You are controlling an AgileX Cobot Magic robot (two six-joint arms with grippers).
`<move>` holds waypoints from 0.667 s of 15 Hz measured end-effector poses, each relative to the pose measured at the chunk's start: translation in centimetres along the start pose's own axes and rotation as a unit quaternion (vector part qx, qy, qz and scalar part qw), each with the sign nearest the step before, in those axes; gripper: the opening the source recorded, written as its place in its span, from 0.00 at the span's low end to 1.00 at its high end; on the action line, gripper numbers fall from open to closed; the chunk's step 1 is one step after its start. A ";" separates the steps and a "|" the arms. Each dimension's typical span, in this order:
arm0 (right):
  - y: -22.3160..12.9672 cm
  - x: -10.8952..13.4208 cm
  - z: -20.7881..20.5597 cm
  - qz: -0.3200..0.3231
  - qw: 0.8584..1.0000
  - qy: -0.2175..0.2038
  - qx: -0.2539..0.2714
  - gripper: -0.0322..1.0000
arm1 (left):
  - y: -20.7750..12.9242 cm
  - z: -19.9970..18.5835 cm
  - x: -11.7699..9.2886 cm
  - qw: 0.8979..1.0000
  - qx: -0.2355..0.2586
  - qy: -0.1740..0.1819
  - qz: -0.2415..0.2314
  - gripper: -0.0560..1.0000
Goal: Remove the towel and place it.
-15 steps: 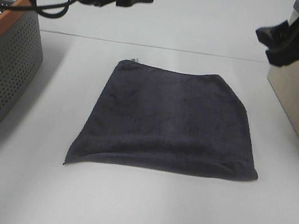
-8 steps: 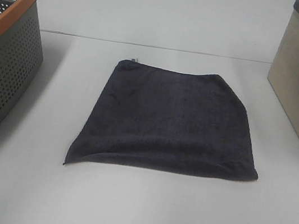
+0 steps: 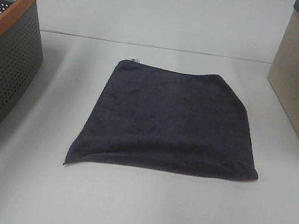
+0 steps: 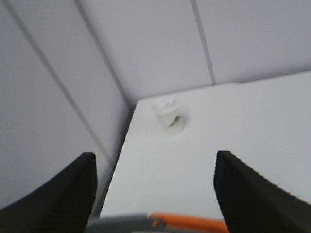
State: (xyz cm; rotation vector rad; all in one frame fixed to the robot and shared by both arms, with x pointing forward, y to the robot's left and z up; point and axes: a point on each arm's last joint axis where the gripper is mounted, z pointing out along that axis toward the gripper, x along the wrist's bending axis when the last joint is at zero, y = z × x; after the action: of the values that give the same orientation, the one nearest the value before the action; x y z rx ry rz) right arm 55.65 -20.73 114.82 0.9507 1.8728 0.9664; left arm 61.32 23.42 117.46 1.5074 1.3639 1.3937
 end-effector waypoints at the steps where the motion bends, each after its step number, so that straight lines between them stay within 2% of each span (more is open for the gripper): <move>1: 0.3 -0.3 0.1 0.020 1.000 -0.012 -0.011 0.81 | -0.5 0.3 2.2 0.998 0.067 0.011 0.006 0.66; 2: 0.6 -0.6 0.6 0.055 0.998 -0.020 -0.013 0.81 | -0.8 0.4 4.0 0.992 0.126 -0.014 -0.017 0.66; 3: 1.1 -1.0 1.1 0.090 0.996 -0.028 -0.006 0.81 | -0.9 0.4 5.4 0.984 0.159 -0.056 -0.062 0.67; 4: 1.3 -1.2 1.3 0.101 0.994 -0.033 0.006 0.80 | -0.6 0.3 6.2 0.981 0.165 -0.071 -0.077 0.67; 6: 2.3 -2.6 1.9 0.126 0.987 -0.071 0.076 0.80 | -0.2 -0.3 9.2 0.967 0.185 -0.116 -0.129 0.69; 7: 3.2 -3.3 1.7 0.129 0.982 -0.088 0.102 0.80 | -0.4 -0.5 10.3 0.962 0.202 -0.119 -0.142 0.69; 8: 4.4 -4.4 0.5 0.118 0.974 -0.108 0.158 0.80 | -1.3 -1.3 11.3 0.951 0.256 -0.114 -0.129 0.69; 10: 4.9 -4.9 -1.2 0.102 0.965 -0.113 0.214 0.80 | -2.2 -2.3 11.5 0.935 0.320 -0.109 -0.108 0.69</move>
State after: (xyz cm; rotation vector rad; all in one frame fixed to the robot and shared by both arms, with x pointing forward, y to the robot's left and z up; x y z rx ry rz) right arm 57.72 -23.21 121.10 1.4707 1.8449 0.5405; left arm 57.21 34.55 118.94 1.7711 1.8745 0.6366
